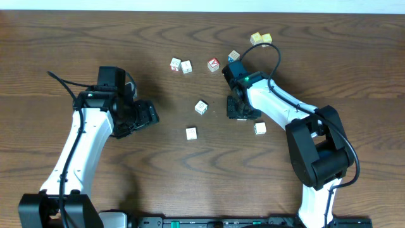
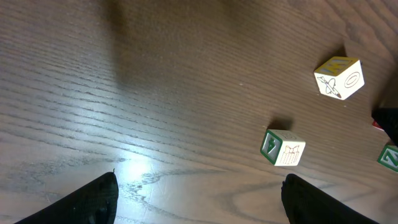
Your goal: Lift 4 blocks
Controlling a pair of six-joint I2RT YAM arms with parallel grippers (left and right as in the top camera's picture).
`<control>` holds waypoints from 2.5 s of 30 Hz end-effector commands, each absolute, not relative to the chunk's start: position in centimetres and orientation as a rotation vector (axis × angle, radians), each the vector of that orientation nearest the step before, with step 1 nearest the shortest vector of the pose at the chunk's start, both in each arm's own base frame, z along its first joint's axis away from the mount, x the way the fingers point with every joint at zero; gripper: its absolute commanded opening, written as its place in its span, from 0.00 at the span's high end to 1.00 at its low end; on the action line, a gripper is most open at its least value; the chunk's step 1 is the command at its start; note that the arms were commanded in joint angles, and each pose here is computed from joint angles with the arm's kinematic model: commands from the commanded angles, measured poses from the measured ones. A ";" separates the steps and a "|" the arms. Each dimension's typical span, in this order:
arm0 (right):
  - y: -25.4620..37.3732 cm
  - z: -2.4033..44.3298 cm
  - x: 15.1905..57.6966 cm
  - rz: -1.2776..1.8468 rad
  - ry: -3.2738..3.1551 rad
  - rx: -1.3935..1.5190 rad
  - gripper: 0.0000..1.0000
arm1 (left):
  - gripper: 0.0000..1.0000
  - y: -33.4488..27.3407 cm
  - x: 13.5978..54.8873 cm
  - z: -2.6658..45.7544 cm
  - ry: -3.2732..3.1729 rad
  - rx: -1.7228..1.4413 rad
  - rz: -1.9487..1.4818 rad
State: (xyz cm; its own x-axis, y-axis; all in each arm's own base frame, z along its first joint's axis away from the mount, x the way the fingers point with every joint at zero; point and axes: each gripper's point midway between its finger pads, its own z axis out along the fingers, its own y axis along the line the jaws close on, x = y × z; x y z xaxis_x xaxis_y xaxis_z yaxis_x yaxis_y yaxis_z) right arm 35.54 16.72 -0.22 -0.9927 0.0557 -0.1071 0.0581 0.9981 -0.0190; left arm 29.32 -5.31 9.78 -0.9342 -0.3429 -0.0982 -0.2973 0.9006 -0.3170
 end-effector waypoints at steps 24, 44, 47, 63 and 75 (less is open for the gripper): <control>26.7 6.0 39.2 0.387 2.877 0.061 0.46 | 0.16 -5.2 29.2 9.3 2.923 -0.505 -0.451; 29.2 4.0 37.3 0.183 2.720 0.428 0.24 | 0.16 -5.2 29.2 9.3 2.923 -0.505 -0.451; 29.2 2.6 37.2 0.164 2.739 0.449 0.31 | 0.16 -5.2 29.2 9.3 2.923 -0.505 -0.451; 28.8 -0.3 36.7 0.115 2.802 0.435 0.60 | 0.16 -5.2 29.2 9.3 2.923 -0.505 -0.451; 26.6 -0.1 36.8 0.163 2.946 0.146 0.68 | 0.16 -5.2 29.2 9.3 2.923 -0.505 -0.451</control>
